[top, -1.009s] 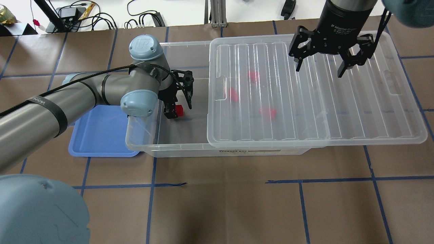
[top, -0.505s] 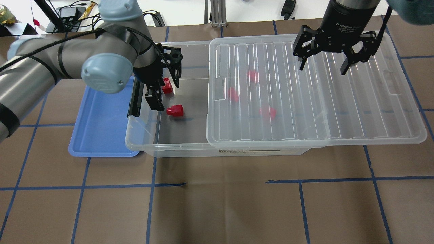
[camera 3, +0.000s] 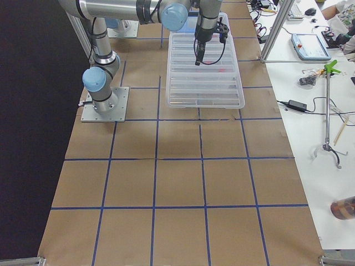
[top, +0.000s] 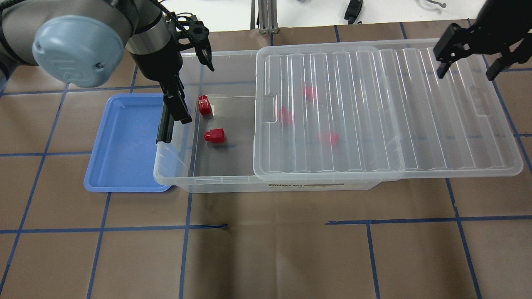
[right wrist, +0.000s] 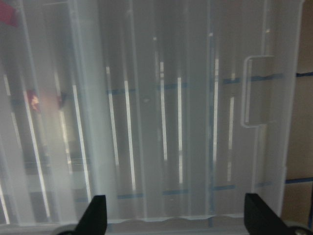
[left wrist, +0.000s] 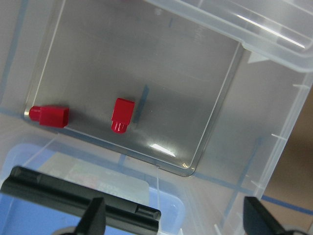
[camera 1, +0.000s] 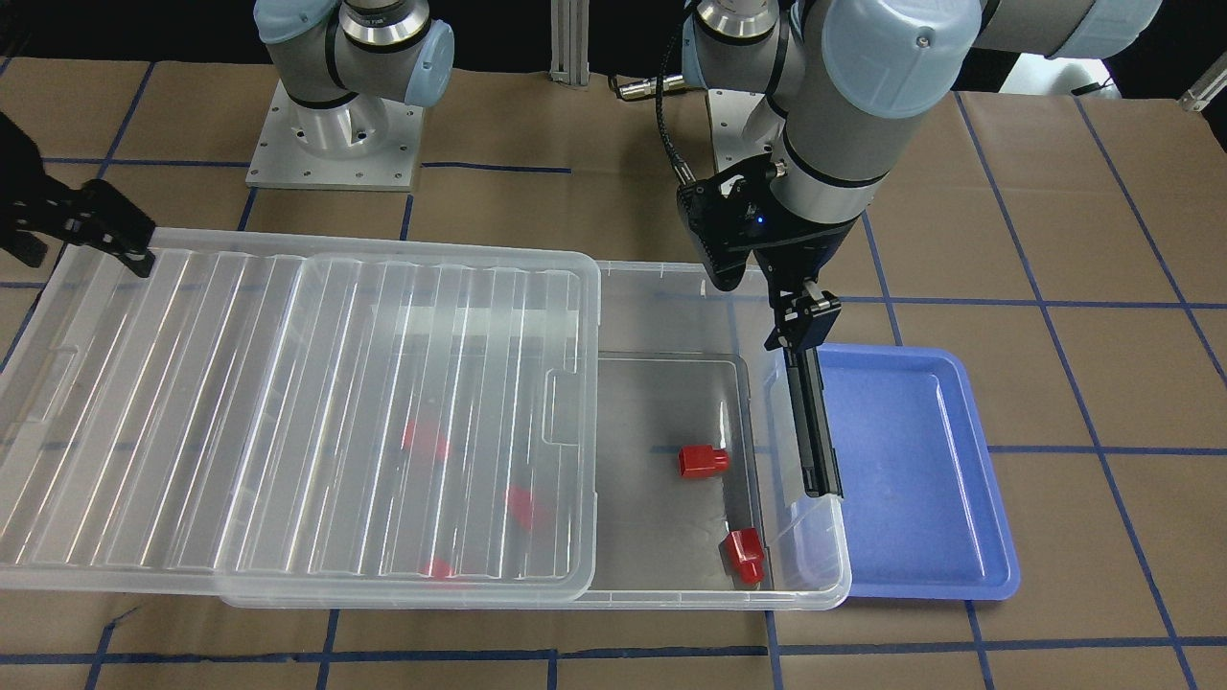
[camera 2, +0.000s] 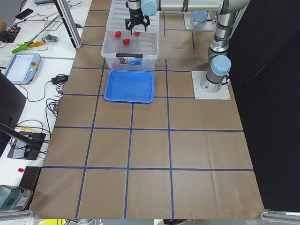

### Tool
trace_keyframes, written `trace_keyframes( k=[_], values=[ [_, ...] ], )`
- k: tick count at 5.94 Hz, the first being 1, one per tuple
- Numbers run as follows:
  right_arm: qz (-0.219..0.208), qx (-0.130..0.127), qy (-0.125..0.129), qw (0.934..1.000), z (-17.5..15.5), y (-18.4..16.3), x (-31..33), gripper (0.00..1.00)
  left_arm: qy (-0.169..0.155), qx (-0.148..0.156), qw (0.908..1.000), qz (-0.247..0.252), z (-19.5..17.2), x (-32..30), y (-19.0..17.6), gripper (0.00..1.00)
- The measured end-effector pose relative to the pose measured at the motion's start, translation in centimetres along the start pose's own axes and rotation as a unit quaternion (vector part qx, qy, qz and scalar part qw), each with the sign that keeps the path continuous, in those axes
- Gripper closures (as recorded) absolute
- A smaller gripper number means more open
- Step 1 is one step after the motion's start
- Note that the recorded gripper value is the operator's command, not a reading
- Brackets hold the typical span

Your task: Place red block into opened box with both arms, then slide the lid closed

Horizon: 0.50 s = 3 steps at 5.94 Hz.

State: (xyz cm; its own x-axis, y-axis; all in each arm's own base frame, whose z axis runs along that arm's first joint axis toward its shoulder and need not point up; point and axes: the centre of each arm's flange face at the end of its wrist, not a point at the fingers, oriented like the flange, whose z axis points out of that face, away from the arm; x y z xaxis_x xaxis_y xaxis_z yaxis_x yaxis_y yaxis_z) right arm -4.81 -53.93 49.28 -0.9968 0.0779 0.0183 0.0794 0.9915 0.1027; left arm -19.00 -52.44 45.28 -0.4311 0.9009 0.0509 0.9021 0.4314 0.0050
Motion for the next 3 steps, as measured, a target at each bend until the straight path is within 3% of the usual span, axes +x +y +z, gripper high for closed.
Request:
trace_keyframes(
  k=[1,2,3],
  values=[
    [-0.012,-0.001,0.016,0.9998,1.3,-0.9,5.9,0.00,-0.019,0.013,0.9943,-0.105,-1.8,0.9,0.7,0.02],
    [-0.020,0.000,0.027,0.9994,3.6,-1.9,11.6,0.00,-0.035,0.030,0.9744,-0.220,-3.6,1.5,1.1,0.02],
    [-0.019,0.001,0.032,0.9993,6.8,-2.5,16.1,0.00,-0.047,0.040,0.9431,-0.327,-4.9,1.7,1.4,0.02]
  ],
)
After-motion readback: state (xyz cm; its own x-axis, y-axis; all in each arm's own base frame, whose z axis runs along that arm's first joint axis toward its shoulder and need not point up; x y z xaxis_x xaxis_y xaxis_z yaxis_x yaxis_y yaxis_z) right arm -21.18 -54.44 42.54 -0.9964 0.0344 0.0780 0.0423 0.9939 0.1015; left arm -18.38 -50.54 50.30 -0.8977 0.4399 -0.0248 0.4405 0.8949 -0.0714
